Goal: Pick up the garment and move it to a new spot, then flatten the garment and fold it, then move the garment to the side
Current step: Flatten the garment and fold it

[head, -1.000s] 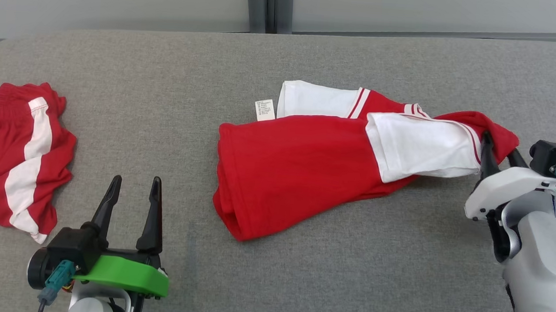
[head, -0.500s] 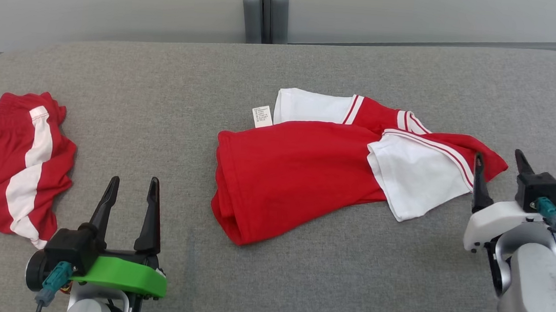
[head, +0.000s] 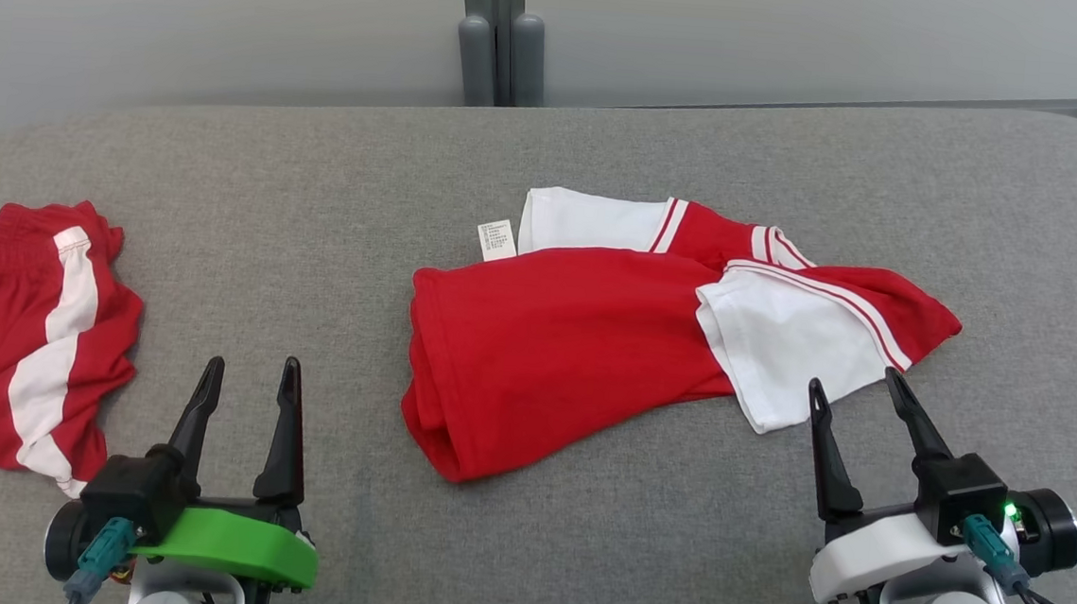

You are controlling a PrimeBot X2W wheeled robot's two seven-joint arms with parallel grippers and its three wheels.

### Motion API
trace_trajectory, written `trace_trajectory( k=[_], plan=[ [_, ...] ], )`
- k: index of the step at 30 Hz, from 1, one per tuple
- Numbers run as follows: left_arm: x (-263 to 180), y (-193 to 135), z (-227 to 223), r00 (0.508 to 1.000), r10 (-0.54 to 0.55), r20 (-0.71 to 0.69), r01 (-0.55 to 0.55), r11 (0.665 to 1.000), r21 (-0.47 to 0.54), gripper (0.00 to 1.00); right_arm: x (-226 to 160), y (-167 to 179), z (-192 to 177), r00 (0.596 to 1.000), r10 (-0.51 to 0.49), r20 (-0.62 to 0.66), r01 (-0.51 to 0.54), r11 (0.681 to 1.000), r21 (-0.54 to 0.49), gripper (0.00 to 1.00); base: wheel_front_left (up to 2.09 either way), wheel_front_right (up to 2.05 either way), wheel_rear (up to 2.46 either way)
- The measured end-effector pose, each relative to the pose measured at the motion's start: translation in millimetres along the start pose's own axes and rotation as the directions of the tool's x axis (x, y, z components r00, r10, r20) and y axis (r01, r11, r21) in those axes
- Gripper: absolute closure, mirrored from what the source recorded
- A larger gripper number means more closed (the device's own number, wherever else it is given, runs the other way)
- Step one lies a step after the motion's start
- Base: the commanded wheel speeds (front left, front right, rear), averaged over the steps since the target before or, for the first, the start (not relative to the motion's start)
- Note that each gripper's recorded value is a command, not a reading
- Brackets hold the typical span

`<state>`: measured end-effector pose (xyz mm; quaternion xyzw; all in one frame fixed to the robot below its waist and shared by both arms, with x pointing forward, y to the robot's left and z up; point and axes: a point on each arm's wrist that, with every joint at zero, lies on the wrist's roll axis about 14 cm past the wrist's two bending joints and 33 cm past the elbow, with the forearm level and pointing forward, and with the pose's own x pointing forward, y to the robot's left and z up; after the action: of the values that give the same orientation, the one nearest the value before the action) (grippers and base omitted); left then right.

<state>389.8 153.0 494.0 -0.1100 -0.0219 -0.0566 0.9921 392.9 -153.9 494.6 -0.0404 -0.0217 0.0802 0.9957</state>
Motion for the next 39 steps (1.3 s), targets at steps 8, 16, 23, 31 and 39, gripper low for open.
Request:
trace_trajectory(
  k=[8, 16, 23, 31, 39],
  plan=[
    [-5.6, 0.5, -1.5, 1.0, 0.004, -0.006, -0.004, 1.0, 0.0, 0.0, -9.1, -0.3, 11.1, 0.999, -0.018, 0.037, 0.015, 0.997, 0.074, 0.0, 0.0, 0.0, 0.0],
    [12.5, -6.6, -37.0, 0.992, -0.018, -0.123, 0.015, 1.0, -0.026, 0.0, -9.7, -11.3, 11.1, 0.997, -0.059, 0.043, 0.053, 0.99, 0.128, 0.0, 0.0, 0.0, 0.0],
    [73.4, -28.6, -56.2, 0.953, -0.062, -0.295, 0.021, 0.99, -0.14, 0.0, -9.5, -13.6, 7.3, 0.997, -0.072, 0.032, 0.065, 0.984, 0.165, 0.0, 0.0, 0.0, 0.0],
    [104.8, -50.5, -88.0, 0.837, -0.072, -0.542, -0.048, 0.978, -0.204, 0.0, -16.8, -25.2, 1.4, 0.994, -0.111, 0.012, 0.108, 0.978, 0.177, 0.0, 0.0, 0.0, 0.0],
    [112.9, -54.3, -111.9, 0.733, -0.058, -0.678, -0.094, 0.978, -0.186, 0.0, -24.1, -36.8, -4.5, 0.989, -0.149, -0.011, 0.149, 0.974, 0.169, 0.0, 0.0, 0.0, 0.0]
  ],
)
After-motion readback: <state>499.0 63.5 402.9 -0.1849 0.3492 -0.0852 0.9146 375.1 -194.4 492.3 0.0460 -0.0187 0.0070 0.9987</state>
